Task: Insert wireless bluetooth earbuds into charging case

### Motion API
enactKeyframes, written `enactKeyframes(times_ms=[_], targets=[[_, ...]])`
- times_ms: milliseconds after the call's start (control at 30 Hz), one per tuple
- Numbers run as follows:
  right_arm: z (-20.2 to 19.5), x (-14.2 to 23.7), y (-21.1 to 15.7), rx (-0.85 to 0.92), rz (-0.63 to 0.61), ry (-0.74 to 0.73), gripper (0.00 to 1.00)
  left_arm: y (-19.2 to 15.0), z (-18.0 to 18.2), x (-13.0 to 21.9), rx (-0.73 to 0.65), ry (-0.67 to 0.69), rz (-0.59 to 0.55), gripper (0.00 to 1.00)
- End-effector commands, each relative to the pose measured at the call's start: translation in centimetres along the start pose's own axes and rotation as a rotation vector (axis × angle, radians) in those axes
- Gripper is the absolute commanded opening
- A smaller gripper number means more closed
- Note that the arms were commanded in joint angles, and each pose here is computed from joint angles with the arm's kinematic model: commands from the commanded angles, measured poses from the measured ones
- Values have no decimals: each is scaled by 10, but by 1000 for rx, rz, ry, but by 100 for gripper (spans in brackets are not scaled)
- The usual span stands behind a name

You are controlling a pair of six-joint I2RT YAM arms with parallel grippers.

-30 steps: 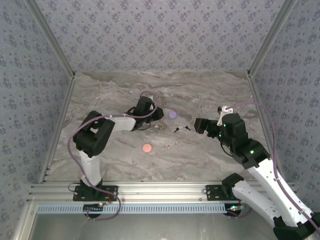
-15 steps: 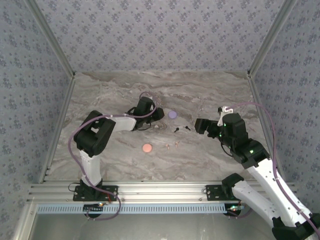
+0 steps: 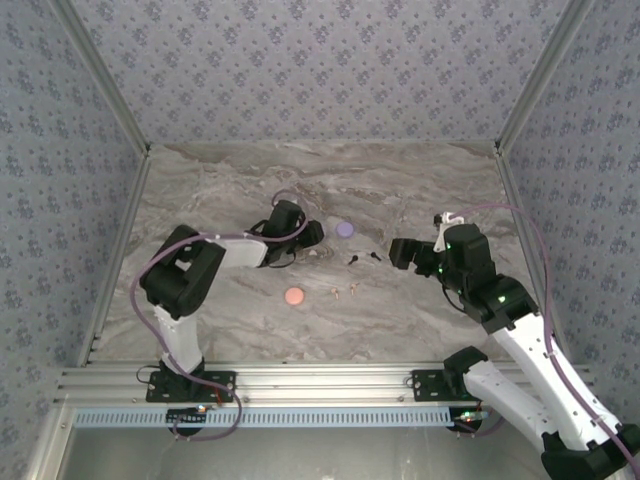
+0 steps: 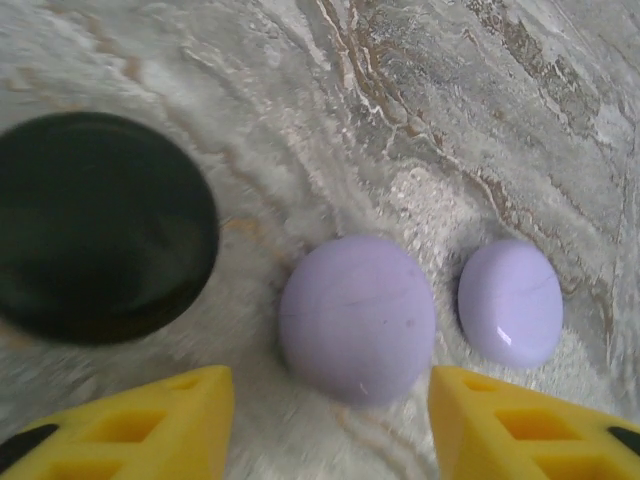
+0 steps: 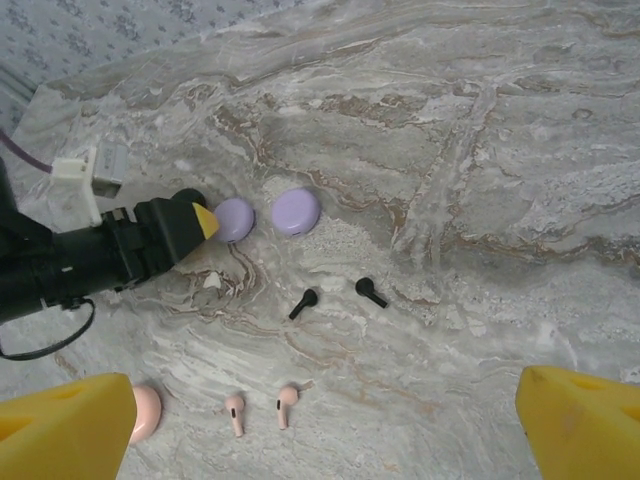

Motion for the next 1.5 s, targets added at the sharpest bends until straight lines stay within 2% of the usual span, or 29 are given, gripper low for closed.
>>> enactKeyframes(times_ms=[0, 233, 400, 700, 867, 1000, 1200, 1467], targets=[[12, 2, 8, 87, -2, 83, 100, 27, -21, 45, -63, -26, -128, 60], [31, -13, -3, 353, 18, 233, 100, 57, -9, 113, -44, -53, -233, 73], [65, -22, -33, 723, 42, 423, 100, 59, 23, 153, 12, -32, -277, 80], [118, -77, -85, 1153, 260, 471, 100, 44, 95, 206, 172, 40, -340, 93], [146, -115, -113, 1297, 339, 517, 100, 35, 115, 224, 226, 61, -386, 99], [166, -144, -139, 1355, 371, 601, 100, 32, 126, 232, 256, 83, -405, 99], [181, -176, -154, 1369, 435, 617, 100, 31, 131, 234, 269, 83, -407, 99], [187, -203, -164, 1362, 503, 566, 98, 30, 133, 232, 276, 75, -411, 99]])
Point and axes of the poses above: each hand's point on the last joint's axis, 136 mm out from that joint toward the fingers, its own x axis back along the fingers, its own z axis along the line the jaws close on, y = z × x, the point moved 7 cm from there along x, back along the fingers, and after that the axes turned 1 degree about x, right-handed, at the moved point
